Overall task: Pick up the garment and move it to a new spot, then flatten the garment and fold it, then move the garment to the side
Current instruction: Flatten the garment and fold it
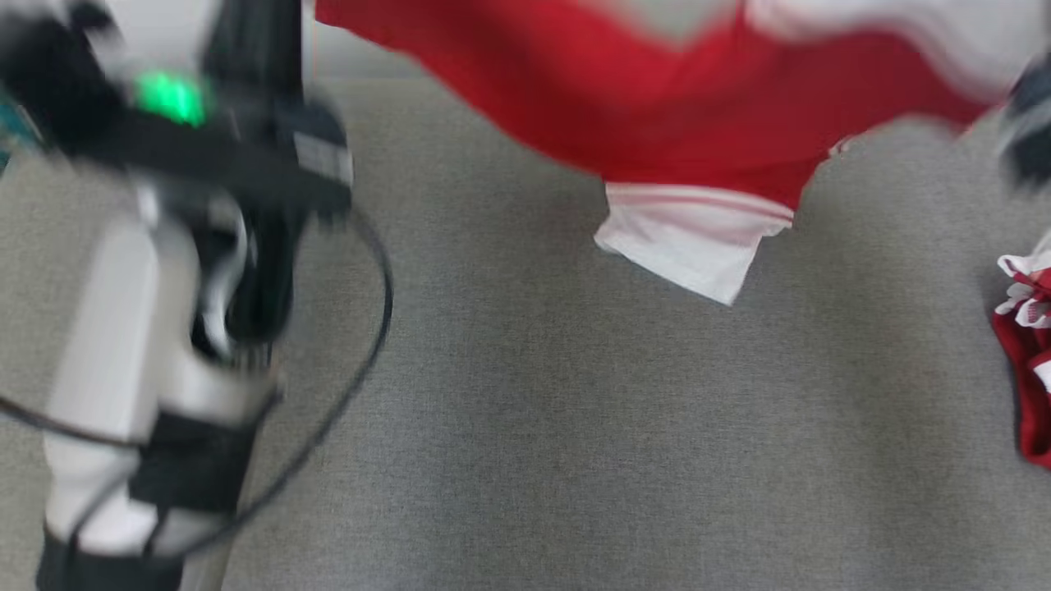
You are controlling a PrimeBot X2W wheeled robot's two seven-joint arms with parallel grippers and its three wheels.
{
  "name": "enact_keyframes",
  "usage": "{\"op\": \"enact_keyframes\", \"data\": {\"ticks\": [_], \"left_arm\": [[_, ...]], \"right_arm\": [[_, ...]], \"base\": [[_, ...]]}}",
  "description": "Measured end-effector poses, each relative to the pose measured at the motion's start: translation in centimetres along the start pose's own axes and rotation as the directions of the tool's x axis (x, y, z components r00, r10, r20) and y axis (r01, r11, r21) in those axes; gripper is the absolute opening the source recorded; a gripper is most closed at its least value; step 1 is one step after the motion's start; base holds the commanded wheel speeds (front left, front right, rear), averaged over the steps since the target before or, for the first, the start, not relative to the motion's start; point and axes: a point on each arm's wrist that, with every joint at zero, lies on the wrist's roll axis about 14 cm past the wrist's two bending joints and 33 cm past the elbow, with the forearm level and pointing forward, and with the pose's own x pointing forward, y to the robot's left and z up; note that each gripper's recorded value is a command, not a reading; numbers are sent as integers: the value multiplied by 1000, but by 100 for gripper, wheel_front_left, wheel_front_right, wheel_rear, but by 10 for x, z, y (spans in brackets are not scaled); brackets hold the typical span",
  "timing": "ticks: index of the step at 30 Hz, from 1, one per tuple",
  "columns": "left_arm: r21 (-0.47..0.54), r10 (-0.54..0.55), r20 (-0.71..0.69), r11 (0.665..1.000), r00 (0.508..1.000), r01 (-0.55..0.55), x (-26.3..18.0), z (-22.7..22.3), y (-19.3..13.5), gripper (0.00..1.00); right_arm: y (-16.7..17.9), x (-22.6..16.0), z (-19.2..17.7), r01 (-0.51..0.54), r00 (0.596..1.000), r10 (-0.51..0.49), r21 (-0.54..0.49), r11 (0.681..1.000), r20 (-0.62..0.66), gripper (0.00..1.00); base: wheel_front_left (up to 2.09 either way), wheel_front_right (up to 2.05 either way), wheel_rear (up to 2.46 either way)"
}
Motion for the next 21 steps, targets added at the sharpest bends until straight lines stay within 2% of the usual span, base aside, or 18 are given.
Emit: {"op": "enact_keyframes", "data": {"ticks": [2, 4, 7, 9, 11, 13, 18, 19, 21], "left_arm": [[18, 43, -95, 999, 995, -41, -30, -38, 20, 0], [27, 111, -250, 994, 962, -107, -74, -90, 43, 0], [62, 207, -482, 977, 851, -202, -152, -160, 72, 0], [95, 247, -564, 967, 788, -236, -190, -181, 83, 0], [93, 266, -570, 961, 777, -261, -202, -184, 87, 0], [95, 278, -563, 957, 778, -274, -206, -183, 89, 0], [104, 297, -566, 951, 769, -291, -222, -182, 88, 0], [107, 304, -568, 949, 765, -297, -228, -181, 88, 0], [118, 324, -567, 942, 758, -314, -241, -178, 90, 0]], "right_arm": [[4, -21, -51, -24, 990, 28, 35, 999, -135, 0], [8, -48, -107, 1, 960, 36, 133, 991, -278, 0], [28, -102, -186, 7, 858, 102, 210, 978, -504, 0], [36, -139, -219, 35, 787, 117, 232, 972, -605, 0], [37, -157, -229, 68, 760, 109, 246, 967, -640, 0], [40, -162, -229, 85, 764, 109, 267, 960, -636, 0], [47, -180, -233, 96, 741, 113, 272, 958, -662, 0], [47, -183, -232, 103, 742, 108, 273, 957, -662, 0], [46, -185, -223, 122, 768, 86, 278, 953, -634, 0]], "base": [[0, 0, 0], [0, 0, 0], [0, 0, 0], [0, 0, 0], [0, 0, 0], [0, 0, 0], [0, 0, 0], [0, 0, 0], [0, 0, 0]]}}
